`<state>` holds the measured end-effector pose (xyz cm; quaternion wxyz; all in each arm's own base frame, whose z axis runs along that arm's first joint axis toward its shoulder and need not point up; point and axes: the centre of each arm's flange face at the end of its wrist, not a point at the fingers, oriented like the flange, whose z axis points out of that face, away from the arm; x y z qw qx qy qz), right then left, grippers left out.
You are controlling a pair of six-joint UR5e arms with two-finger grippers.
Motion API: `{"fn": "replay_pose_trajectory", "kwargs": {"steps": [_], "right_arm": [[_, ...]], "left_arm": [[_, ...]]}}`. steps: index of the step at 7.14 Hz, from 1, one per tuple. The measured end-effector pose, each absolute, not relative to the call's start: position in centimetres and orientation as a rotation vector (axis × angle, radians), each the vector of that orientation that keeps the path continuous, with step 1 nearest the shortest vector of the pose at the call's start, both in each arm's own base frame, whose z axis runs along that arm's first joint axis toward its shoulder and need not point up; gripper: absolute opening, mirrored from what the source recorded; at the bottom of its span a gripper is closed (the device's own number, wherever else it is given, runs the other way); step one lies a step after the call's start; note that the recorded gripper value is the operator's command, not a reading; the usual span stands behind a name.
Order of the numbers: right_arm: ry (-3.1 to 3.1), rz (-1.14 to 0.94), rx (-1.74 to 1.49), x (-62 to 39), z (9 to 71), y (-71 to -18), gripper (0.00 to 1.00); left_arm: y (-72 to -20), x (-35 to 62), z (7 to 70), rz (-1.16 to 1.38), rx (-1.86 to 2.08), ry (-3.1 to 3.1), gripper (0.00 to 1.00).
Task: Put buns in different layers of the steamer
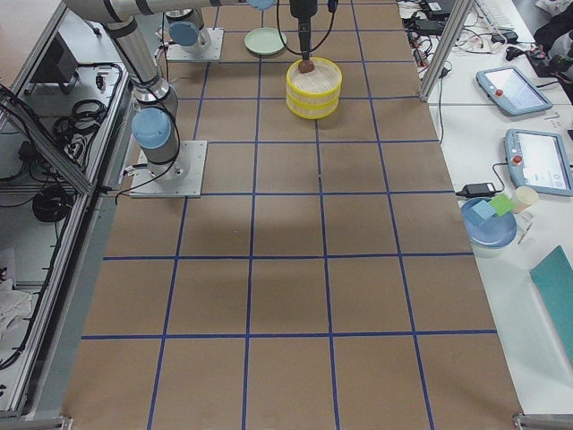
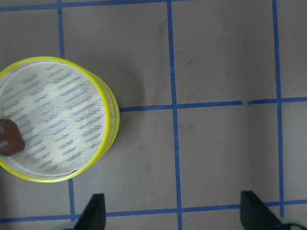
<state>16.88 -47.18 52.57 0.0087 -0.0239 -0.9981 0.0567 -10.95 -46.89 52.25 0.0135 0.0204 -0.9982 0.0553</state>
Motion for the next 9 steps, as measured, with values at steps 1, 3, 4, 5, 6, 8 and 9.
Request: {"fn": "replay_pose_trajectory", "kwargs": {"steps": [1, 3, 4, 5, 6, 8, 9], "right_arm": [[-3.118, 0.176, -0.074, 16.88, 52.57, -47.18, 1.00], [-3.117, 0.175, -0.073, 16.87, 52.54, -47.19, 1.00], [-3.117, 0.176, -0.073, 16.86, 52.55, -47.20, 1.00], [-3.117, 0.176, -0.073, 16.86, 52.54, -47.20, 1.00], [-3.117, 0.175, -0.073, 16.86, 52.52, -47.20, 1.00], [-3.117, 0.173, -0.072, 16.86, 52.52, -47.19, 1.00], [-3.117, 0.172, -0.072, 16.86, 52.51, -47.18, 1.00]], "left_arm": [[-46.08, -11.03, 52.03, 0.151, 0.057, -3.108, 1.00], [-45.48, -11.01, 51.67, 0.128, 0.045, -3.111, 1.00], [-45.41, -10.95, 51.58, 0.123, 0.044, -3.117, 1.00], [-45.37, -10.85, 51.57, 0.122, 0.044, -3.126, 1.00], [-45.36, -10.80, 51.52, 0.120, 0.044, -3.131, 1.00], [-45.45, -10.74, 51.30, 0.111, 0.045, -3.134, 1.00], [-45.51, -10.74, 51.17, 0.106, 0.045, -3.134, 1.00]]}}
